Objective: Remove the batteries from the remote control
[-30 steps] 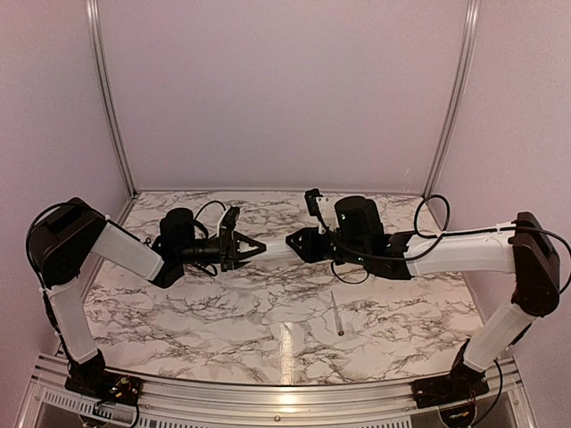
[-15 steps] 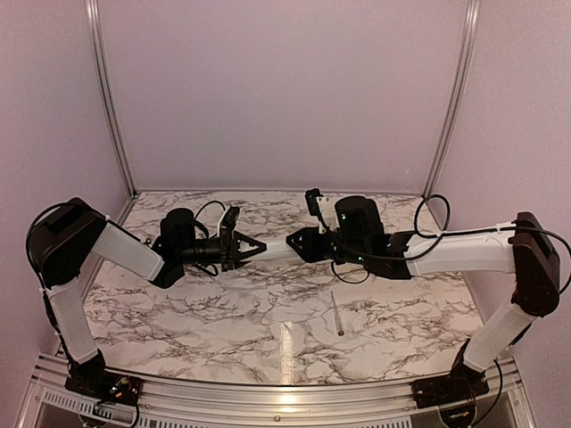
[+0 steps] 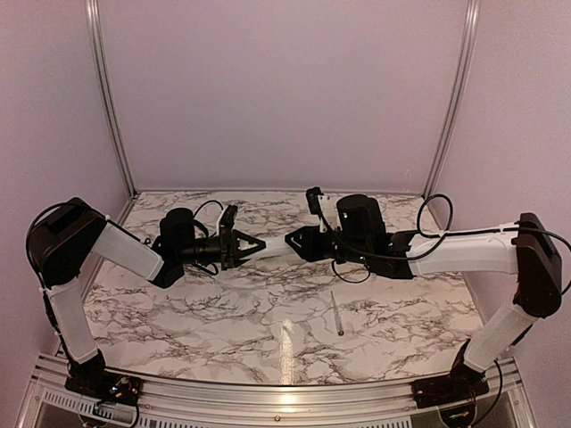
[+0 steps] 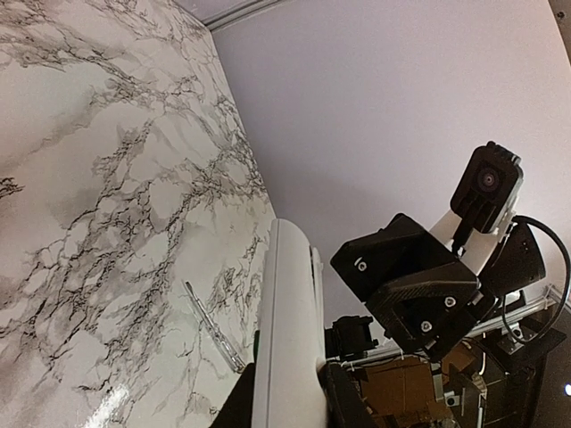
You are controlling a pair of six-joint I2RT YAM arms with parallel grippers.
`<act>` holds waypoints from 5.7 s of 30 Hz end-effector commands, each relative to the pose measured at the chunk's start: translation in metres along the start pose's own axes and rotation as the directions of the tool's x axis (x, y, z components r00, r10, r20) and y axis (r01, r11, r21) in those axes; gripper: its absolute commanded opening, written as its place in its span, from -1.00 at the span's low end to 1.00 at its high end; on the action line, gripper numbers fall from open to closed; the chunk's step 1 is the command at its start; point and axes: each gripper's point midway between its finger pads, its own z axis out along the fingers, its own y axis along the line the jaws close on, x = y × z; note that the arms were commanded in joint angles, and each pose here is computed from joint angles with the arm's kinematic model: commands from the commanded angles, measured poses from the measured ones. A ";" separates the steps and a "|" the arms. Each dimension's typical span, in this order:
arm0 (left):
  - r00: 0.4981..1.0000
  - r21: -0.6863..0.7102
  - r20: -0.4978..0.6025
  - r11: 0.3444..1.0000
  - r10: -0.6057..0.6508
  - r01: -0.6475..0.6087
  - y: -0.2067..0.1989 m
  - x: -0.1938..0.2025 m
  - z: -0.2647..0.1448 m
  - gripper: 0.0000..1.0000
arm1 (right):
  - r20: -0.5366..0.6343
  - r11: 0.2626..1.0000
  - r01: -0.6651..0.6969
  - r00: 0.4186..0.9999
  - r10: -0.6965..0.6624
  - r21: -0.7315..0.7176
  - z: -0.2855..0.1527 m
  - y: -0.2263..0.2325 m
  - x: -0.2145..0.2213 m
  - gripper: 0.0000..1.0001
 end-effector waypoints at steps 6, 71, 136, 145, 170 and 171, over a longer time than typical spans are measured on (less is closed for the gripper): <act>0.999 0.030 0.031 0.999 0.034 -0.035 -0.009 -0.008 -0.001 -1.00 | 0.008 1.000 -0.008 1.000 0.008 0.007 0.001 -0.001 -0.005 -0.41; 0.997 -0.007 0.045 0.998 0.057 -0.057 0.001 -0.011 0.001 -1.00 | 0.029 0.998 0.023 0.999 -0.021 -0.055 0.008 0.015 -0.018 -1.00; 0.995 -0.258 0.034 0.963 0.089 -0.078 0.039 0.023 -0.039 -1.00 | -0.184 0.970 0.244 0.953 -0.242 -0.012 -0.008 -0.007 0.048 0.32; 0.995 -0.356 0.015 0.930 0.103 -0.091 0.045 0.042 -0.067 -1.00 | -0.369 0.924 0.373 0.873 -0.319 0.085 0.008 -0.031 0.106 0.44; 0.995 -0.412 0.029 0.908 0.096 -0.075 0.053 0.058 -0.089 -1.00 | -0.536 0.870 0.445 0.798 -0.276 0.213 0.035 -0.084 0.159 -0.48; 0.995 -0.412 0.028 0.908 0.095 -0.075 0.054 0.058 -0.088 -1.00 | -0.536 0.865 0.449 0.798 -0.275 0.224 0.034 -0.086 0.158 -0.49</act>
